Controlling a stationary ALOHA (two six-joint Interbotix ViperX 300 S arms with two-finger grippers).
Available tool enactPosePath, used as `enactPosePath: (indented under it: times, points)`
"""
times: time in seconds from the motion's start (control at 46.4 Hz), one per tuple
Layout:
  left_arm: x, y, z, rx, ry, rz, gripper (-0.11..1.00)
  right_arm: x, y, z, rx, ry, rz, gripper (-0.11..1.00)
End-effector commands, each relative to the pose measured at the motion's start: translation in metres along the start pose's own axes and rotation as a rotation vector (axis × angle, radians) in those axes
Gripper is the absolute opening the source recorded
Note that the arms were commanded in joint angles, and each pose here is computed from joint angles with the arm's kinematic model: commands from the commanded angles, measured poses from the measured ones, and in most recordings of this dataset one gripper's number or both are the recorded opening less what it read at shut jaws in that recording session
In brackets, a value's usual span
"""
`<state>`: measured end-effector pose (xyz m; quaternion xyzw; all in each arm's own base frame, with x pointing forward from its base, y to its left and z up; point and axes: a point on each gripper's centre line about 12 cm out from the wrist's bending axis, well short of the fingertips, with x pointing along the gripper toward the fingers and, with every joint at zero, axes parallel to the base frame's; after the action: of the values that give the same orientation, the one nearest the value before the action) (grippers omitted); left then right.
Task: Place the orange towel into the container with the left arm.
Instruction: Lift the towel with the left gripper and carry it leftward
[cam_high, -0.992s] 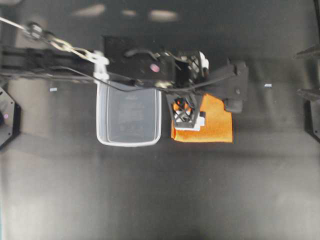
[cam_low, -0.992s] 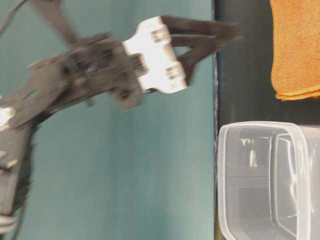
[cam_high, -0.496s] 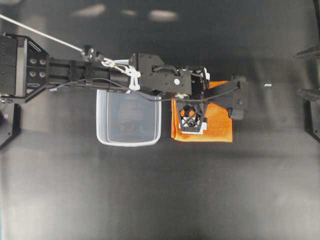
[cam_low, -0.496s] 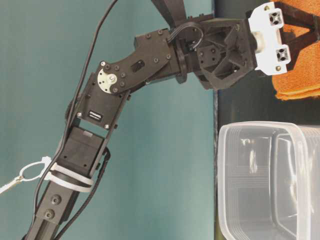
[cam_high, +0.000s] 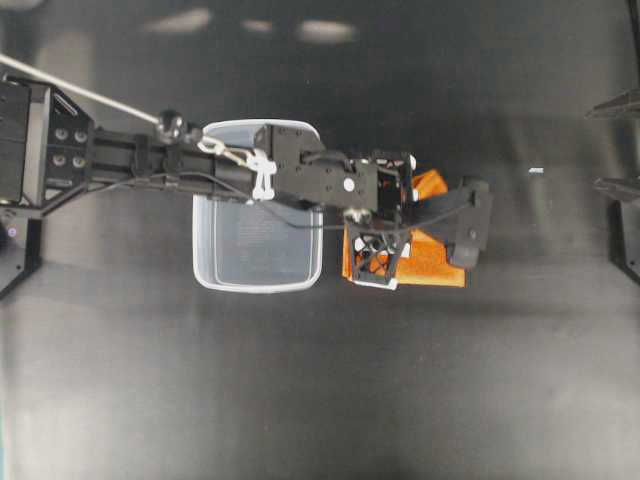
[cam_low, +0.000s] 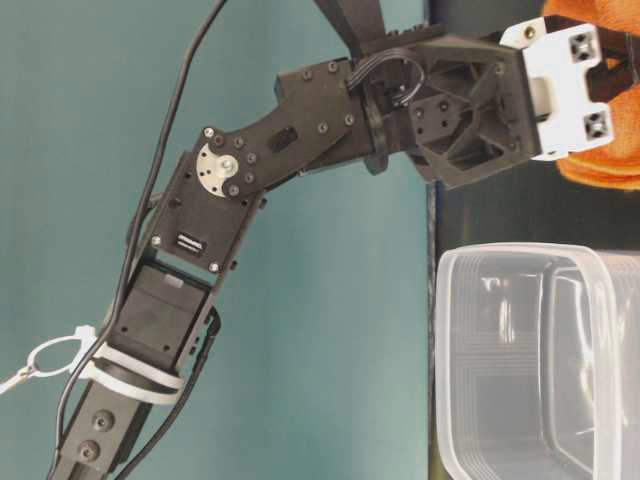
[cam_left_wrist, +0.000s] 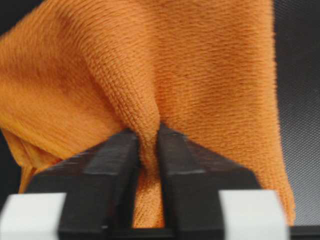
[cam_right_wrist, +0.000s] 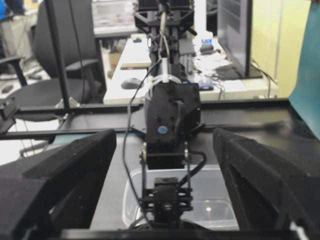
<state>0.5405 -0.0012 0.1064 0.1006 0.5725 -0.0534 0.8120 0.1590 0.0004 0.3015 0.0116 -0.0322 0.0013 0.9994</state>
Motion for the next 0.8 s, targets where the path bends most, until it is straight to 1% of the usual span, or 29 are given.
enactPosePath:
  times: [0.0,0.108,0.173,0.259,0.367,0.41,0.453,0.539,0.561,0.69,0.776]
  points:
    - [-0.021,0.005,0.008,-0.007,-0.043,0.013,0.06,0.001,0.0,0.002,0.002,-0.005,0.002,0.76]
    - [-0.052,0.008,0.018,-0.009,-0.101,0.026,0.06,0.001,0.0,0.002,0.002,-0.005,0.002,0.76]
    - [-0.078,0.01,0.024,-0.009,-0.146,0.036,0.06,0.001,0.0,0.001,0.002,-0.001,0.001,0.76]
    - [-0.124,0.012,0.032,-0.01,-0.221,0.052,0.06,0.001,0.0,0.001,0.002,0.0,0.0,0.76]
    - [-0.186,0.016,0.032,-0.017,-0.301,0.072,0.06,0.001,0.0,-0.001,0.002,0.003,0.001,0.76]
    - [-0.205,0.018,0.027,-0.022,-0.311,0.077,0.06,0.001,0.0,-0.001,0.0,0.003,0.0,0.76]
    - [-0.223,0.018,0.017,-0.026,-0.298,0.077,0.06,0.001,0.0,-0.001,0.002,0.005,0.001,0.76]
    - [-0.237,0.016,-0.004,-0.033,-0.242,0.069,0.06,0.001,0.0,-0.002,0.002,0.008,0.001,0.76]
    - [-0.24,0.017,-0.013,-0.037,-0.22,0.066,0.06,0.001,0.0,-0.003,0.002,0.008,0.001,0.76]
    - [-0.234,0.011,-0.047,-0.043,-0.139,0.051,0.06,0.001,0.0,-0.003,0.002,0.009,0.0,0.76]
    - [-0.228,0.006,-0.066,-0.041,-0.115,0.045,0.06,0.001,0.0,-0.003,0.005,0.011,0.001,0.76]
